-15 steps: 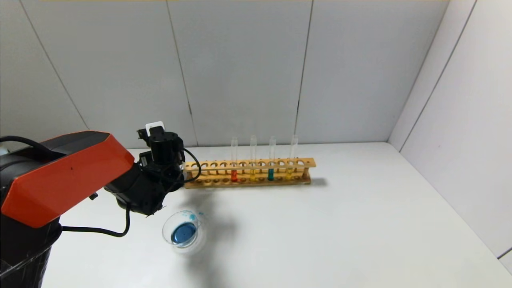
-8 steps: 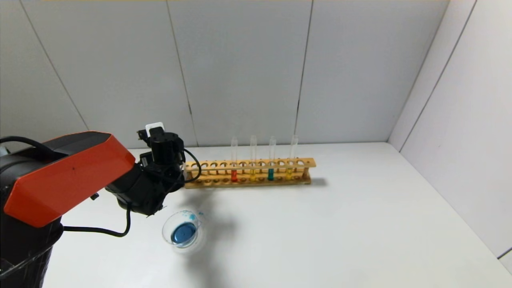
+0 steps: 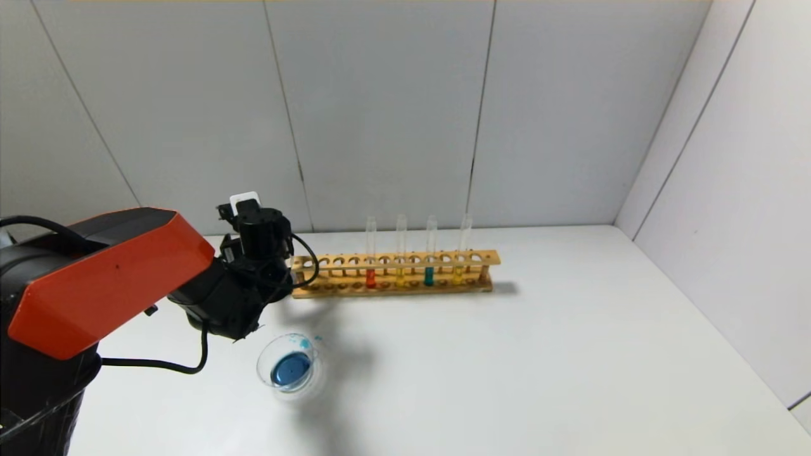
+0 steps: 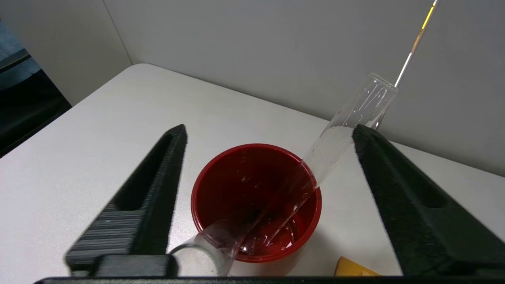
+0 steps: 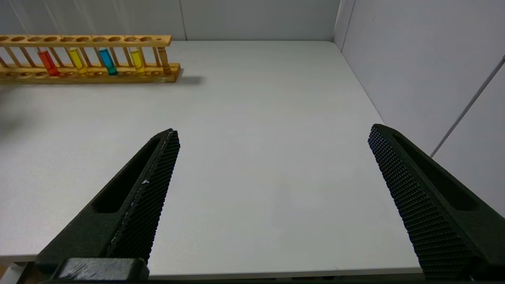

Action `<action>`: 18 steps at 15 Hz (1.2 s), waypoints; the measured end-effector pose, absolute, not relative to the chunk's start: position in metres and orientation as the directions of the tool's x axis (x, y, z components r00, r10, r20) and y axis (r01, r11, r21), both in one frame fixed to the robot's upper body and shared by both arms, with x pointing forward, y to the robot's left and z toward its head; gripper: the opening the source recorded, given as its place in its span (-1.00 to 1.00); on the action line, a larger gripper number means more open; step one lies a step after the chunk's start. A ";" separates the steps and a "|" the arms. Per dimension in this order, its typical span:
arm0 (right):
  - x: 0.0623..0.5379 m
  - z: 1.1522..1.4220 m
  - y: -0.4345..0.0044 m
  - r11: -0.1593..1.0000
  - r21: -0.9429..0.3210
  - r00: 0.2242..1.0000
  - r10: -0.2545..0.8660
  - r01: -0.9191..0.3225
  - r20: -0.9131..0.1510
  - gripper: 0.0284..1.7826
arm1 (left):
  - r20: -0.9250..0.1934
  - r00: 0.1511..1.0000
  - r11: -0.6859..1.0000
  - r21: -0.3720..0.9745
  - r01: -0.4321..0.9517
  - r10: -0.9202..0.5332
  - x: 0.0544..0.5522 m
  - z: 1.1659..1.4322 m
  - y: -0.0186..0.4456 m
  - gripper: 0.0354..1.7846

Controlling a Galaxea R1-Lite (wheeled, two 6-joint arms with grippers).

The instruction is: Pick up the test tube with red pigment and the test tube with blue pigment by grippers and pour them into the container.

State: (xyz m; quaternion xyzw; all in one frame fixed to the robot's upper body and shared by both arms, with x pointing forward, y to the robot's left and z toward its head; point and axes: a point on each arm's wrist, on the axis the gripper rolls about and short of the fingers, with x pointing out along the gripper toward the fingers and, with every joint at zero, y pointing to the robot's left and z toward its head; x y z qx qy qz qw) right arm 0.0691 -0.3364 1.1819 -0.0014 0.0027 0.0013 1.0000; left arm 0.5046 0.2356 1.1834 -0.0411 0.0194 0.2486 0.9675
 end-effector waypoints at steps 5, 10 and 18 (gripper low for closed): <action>0.069 1.182 -0.336 1.000 -0.003 1.000 0.003 -0.003 -0.005 0.96 | 0.002 0.875 0.870 -0.110 -0.481 0.484 0.495 1.219 0.237 0.96; 0.069 1.182 -0.336 1.000 -0.003 1.000 0.003 -0.003 -0.006 0.96 | 0.131 0.862 0.871 -0.120 -0.477 0.490 0.453 1.300 0.249 0.96; 0.069 1.182 -0.336 1.000 -0.003 1.000 0.004 -0.004 -0.006 0.96 | 0.241 0.849 0.877 -0.017 -0.480 0.470 0.265 1.374 0.306 0.96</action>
